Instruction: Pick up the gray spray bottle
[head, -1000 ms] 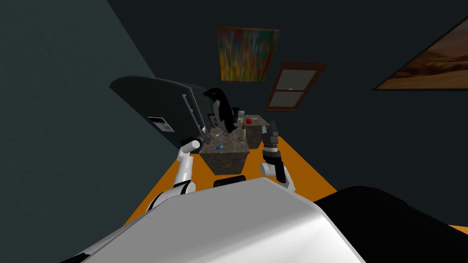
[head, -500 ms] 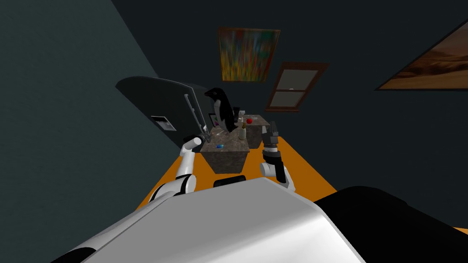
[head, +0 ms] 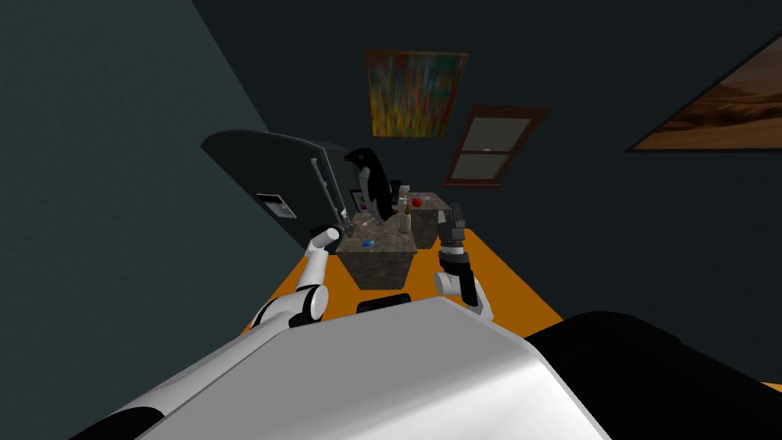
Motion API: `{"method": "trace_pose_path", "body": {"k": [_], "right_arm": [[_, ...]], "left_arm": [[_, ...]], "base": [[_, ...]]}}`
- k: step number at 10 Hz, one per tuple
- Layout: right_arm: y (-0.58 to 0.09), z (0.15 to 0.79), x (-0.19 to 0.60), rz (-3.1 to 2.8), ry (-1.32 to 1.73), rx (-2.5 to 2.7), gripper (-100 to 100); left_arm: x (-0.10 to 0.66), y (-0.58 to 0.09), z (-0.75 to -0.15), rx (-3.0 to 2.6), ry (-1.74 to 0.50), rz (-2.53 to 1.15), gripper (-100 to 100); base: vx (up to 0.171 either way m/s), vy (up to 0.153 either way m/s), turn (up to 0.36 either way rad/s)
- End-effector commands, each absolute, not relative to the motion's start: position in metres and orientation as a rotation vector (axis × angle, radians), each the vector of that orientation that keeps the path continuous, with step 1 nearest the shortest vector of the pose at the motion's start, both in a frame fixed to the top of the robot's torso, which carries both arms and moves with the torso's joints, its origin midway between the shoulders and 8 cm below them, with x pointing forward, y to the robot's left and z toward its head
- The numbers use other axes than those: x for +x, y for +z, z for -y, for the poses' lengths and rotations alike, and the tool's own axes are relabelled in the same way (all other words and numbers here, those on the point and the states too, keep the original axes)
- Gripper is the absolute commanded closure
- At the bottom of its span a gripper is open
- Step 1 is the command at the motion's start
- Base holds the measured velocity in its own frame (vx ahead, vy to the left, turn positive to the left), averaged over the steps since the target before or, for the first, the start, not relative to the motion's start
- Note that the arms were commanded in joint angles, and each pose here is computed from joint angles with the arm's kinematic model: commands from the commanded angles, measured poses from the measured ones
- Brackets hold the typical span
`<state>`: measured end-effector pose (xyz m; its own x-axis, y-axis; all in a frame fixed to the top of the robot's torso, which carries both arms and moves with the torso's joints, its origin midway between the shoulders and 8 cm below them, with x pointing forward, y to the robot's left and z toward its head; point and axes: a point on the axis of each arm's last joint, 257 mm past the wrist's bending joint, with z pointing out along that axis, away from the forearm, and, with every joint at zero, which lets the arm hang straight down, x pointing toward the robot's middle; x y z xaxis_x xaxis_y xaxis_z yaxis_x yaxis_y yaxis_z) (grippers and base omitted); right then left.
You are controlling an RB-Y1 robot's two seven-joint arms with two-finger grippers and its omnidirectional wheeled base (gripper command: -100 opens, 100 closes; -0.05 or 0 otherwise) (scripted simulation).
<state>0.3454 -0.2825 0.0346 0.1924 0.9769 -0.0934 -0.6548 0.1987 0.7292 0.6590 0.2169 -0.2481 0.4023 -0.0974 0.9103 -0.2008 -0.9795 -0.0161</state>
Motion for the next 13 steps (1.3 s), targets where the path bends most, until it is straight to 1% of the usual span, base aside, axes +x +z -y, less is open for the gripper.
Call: {"method": "trace_pose_path", "body": {"k": [1,3,5,6,7,9,10,11,13], "right_arm": [[0.035,0.283,0.345,-0.634,1.254,0.621,0],[0.035,0.283,0.345,-0.634,1.254,0.621,0],[0.035,0.283,0.345,-0.634,1.254,0.621,0],[0.035,0.283,0.345,-0.634,1.254,0.621,0],[0.035,0.283,0.345,-0.634,1.254,0.621,0],[0.035,0.282,0.345,-0.634,1.254,0.621,0],[0.035,0.283,0.345,-0.634,1.254,0.621,0],[0.035,0.283,0.345,-0.634,1.254,0.621,0],[0.035,0.282,0.345,-0.634,1.254,0.621,0]], "left_arm": [[0.675,-0.229,-0.218,2.525,1.715,0.277,-100],[0.682,-0.229,-0.205,2.523,1.683,0.292,-100],[0.677,-0.252,-0.203,2.555,1.618,0.286,-100],[0.695,-0.224,-0.206,2.520,1.709,0.293,-100],[0.700,-0.223,-0.196,2.519,1.688,0.304,-100],[0.694,-0.246,-0.193,2.551,1.620,0.301,-100],[0.710,-0.220,-0.198,2.524,1.706,0.298,-100],[0.714,-0.221,-0.186,2.527,1.672,0.314,-100],[0.708,-0.241,-0.182,2.556,1.610,0.314,-100]], "base": [[-0.050,-0.001,0.127],[-0.055,-0.002,0.028],[-0.006,0.001,-0.009],[-0.050,0.000,0.146],[-0.069,-0.002,0.065],[-0.025,0.001,-0.020],[-0.057,0.002,0.142],[-0.065,0.000,0.063],[-0.021,0.000,-0.014]]}}
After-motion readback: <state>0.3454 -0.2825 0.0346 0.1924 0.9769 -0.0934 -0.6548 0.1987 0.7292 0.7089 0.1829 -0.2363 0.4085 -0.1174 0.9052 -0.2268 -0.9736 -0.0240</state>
